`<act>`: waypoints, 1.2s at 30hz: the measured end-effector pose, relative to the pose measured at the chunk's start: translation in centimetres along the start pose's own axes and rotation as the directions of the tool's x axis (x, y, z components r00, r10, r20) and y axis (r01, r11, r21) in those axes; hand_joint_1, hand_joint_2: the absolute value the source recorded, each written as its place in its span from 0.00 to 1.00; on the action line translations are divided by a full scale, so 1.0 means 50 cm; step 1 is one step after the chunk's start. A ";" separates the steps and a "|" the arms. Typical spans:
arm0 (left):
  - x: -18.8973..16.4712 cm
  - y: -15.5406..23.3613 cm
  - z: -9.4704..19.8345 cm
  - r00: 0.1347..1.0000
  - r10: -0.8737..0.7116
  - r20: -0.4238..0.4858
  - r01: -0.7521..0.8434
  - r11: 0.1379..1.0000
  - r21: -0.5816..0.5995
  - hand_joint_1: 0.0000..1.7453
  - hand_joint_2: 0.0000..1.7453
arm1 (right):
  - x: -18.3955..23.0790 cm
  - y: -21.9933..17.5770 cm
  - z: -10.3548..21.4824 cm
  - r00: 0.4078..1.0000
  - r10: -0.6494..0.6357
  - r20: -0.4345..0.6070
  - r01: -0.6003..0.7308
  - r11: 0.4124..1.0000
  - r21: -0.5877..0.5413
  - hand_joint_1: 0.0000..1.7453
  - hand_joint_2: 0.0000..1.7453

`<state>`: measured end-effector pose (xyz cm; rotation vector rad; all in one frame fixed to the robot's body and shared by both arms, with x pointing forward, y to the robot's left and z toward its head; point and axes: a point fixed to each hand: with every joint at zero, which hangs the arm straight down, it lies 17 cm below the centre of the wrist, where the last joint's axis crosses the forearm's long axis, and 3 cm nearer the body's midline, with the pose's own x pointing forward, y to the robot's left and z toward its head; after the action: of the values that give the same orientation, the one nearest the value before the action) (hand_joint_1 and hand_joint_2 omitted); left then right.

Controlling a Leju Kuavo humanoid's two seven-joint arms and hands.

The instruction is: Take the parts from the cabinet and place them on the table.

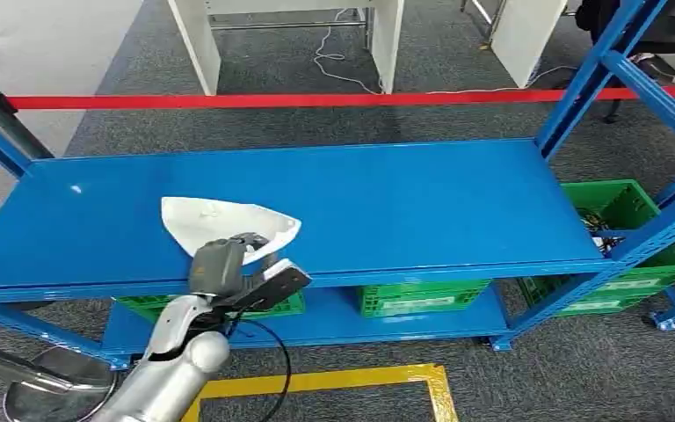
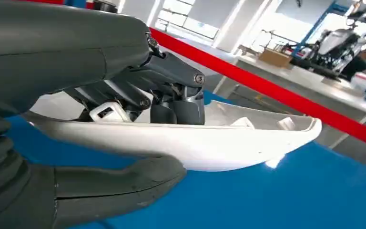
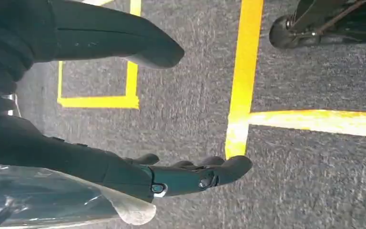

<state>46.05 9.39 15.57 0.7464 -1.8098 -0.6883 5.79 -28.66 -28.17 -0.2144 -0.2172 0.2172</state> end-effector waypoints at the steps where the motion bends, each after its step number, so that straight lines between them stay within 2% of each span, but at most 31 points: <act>1: -0.001 0.012 0.013 1.000 0.014 0.005 -0.014 1.000 0.012 1.00 1.00 | -0.001 0.001 0.000 1.000 0.002 0.000 -0.002 1.000 -0.001 0.00 1.00; 8: 0.014 0.070 0.077 0.979 0.193 0.062 -0.197 0.978 0.074 1.00 1.00 | 0.000 0.008 0.003 1.000 -0.009 -0.003 0.009 1.000 -0.017 0.00 1.00; 13: 0.025 0.128 0.125 0.888 0.444 0.117 -0.457 0.879 0.135 1.00 1.00 | 0.002 0.018 0.006 1.000 -0.022 0.006 0.022 0.999 -0.027 0.00 1.00; 19: 0.022 0.202 0.169 0.865 0.469 0.177 -0.499 0.836 0.228 1.00 1.00 | 0.025 0.017 0.010 0.996 -0.031 0.083 0.036 0.998 -0.059 0.00 1.00; 23: 0.008 0.214 0.195 0.866 0.472 0.162 -0.499 0.830 0.248 1.00 1.00 | 0.027 0.017 0.011 0.994 -0.041 0.100 0.047 0.997 -0.063 0.00 1.00; 27: 0.001 0.242 0.205 0.856 0.482 0.188 -0.517 0.806 0.287 1.00 1.00 | 0.057 0.041 0.016 0.982 -0.125 0.144 0.126 0.992 0.000 0.00 1.00; 31: -0.012 0.274 0.221 0.833 0.507 0.223 -0.553 0.764 0.331 1.00 1.00 | 0.076 0.044 0.018 0.971 -0.183 0.152 0.188 0.982 -0.020 0.00 1.00; 36: -0.033 0.302 0.231 0.819 0.518 0.246 -0.573 0.729 0.374 1.00 1.00 | 0.101 0.067 0.025 0.965 -0.199 0.172 0.204 0.979 -0.010 0.00 1.00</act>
<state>33.04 21.69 22.16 0.4008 -2.1926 0.0779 9.70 -24.05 -26.78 -0.2000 -0.4100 0.0296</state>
